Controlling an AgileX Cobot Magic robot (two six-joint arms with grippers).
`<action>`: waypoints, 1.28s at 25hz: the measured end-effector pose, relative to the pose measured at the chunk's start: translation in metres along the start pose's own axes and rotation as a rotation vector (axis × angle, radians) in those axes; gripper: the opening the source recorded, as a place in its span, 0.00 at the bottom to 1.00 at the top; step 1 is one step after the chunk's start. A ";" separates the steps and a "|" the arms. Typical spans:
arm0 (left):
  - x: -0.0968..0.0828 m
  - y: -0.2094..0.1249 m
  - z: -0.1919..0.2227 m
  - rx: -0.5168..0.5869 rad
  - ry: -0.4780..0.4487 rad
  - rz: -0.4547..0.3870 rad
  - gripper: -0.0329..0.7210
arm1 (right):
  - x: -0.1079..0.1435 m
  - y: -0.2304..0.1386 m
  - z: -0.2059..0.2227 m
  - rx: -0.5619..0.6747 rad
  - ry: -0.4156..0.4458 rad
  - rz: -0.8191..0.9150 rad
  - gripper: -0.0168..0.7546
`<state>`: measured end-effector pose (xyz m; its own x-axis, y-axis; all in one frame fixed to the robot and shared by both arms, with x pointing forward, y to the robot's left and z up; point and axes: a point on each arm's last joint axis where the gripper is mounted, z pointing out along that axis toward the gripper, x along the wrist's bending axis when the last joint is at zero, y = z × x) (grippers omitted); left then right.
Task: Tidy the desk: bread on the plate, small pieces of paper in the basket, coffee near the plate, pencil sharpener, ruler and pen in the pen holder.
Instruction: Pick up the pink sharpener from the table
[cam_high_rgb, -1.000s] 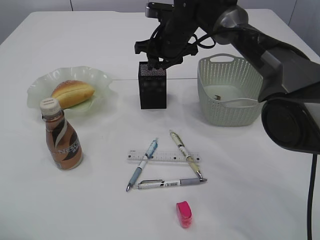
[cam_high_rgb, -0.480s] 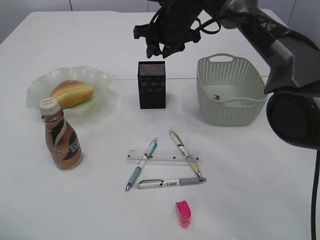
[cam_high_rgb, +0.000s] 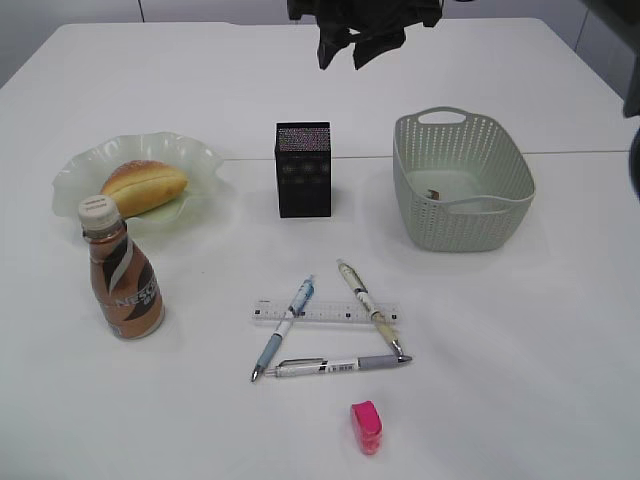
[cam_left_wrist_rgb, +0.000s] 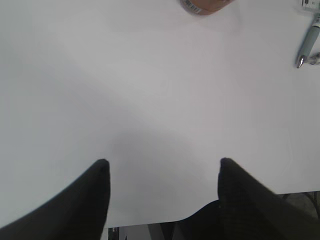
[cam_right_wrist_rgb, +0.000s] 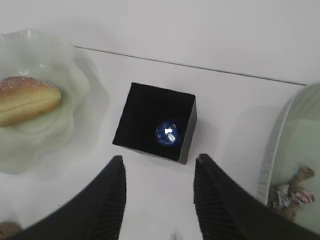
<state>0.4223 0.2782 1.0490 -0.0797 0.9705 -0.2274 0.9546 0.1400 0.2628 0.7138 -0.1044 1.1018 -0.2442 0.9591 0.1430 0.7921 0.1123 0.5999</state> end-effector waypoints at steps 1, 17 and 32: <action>0.000 0.000 0.000 0.000 0.000 0.000 0.70 | -0.001 -0.003 -0.001 0.022 -0.008 -0.001 0.45; 0.000 0.001 0.000 -0.011 -0.001 0.002 0.70 | 0.016 -0.108 -0.056 0.370 -0.051 -0.098 0.45; 0.000 0.001 0.000 -0.014 0.001 0.003 0.70 | 0.045 -0.228 -0.044 0.711 -0.020 -0.139 0.45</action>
<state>0.4235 0.2784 1.0493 -0.0771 0.9711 -0.2260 0.9508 0.1398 0.2764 0.4980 -0.0983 1.0064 -0.3638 0.9277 0.0841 0.9285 0.3684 -0.0470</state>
